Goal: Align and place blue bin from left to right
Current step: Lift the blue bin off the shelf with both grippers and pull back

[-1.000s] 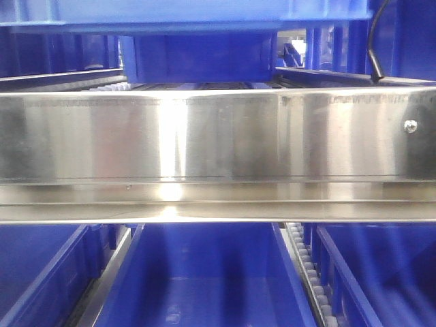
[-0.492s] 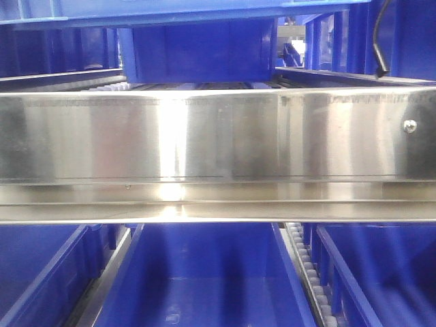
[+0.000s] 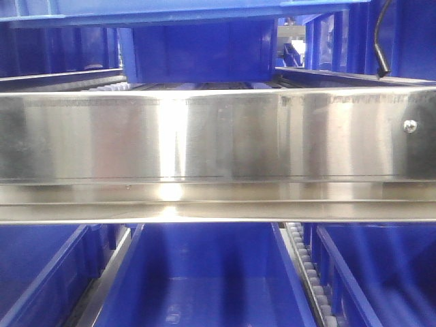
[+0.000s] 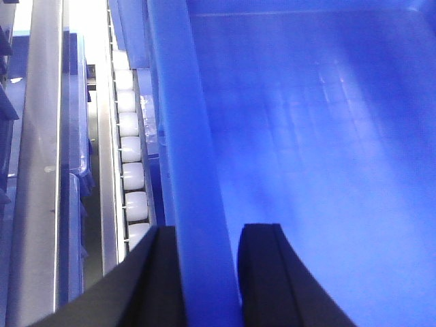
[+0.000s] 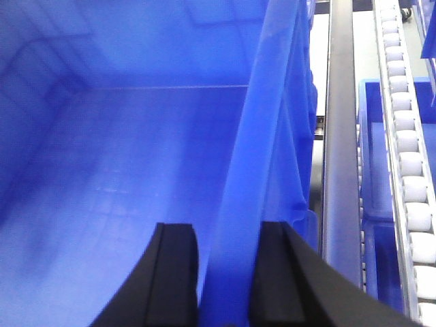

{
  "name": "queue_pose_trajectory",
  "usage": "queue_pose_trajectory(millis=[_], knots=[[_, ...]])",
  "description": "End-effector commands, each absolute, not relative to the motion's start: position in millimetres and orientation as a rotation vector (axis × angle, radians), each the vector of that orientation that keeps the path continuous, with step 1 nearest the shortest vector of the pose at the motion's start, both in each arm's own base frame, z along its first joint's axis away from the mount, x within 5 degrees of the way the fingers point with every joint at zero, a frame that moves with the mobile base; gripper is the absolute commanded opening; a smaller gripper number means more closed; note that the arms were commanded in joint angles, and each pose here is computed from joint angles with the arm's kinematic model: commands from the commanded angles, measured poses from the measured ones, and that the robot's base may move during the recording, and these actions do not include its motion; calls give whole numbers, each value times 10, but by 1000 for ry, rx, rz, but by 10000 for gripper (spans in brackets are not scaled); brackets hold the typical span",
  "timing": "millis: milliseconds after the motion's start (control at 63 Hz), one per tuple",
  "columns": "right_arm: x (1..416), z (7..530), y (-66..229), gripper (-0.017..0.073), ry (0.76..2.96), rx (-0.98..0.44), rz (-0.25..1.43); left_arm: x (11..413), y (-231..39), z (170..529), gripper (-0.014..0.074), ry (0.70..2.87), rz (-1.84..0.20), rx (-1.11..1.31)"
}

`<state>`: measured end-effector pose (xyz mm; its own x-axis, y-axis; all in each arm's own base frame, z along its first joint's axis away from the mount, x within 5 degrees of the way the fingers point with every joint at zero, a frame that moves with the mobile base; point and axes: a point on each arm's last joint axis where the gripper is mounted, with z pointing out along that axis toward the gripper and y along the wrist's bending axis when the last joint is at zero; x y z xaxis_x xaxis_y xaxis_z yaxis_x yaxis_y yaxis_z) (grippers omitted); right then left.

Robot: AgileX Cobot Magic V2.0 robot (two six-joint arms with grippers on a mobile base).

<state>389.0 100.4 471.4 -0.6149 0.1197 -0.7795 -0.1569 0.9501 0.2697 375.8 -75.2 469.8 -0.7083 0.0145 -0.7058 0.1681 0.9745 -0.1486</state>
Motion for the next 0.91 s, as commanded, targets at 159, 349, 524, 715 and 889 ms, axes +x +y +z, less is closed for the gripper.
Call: queue_pose_trajectory(millis=[159,349,524,715,889], knots=[[3767,4958,1196,-154,2057,-86,568,3569,-1000,5012,-111,2178,-534,185],[3767,4958,1196,-154,2057,-86,568,3580,-1000,5028,-111,2156,-536,179],[3767,4958,1196,-154,2057,-86,568,3581,-1000,5030,-111,2155,-536,179],[3767,4958,1196,-154,2057,-86,568,3581,-1000,5030,-111,2155,-536,179],[3767,4958,1196,-154,2057,-86,568,3581,-1000,5030,-111,2155,-536,179]])
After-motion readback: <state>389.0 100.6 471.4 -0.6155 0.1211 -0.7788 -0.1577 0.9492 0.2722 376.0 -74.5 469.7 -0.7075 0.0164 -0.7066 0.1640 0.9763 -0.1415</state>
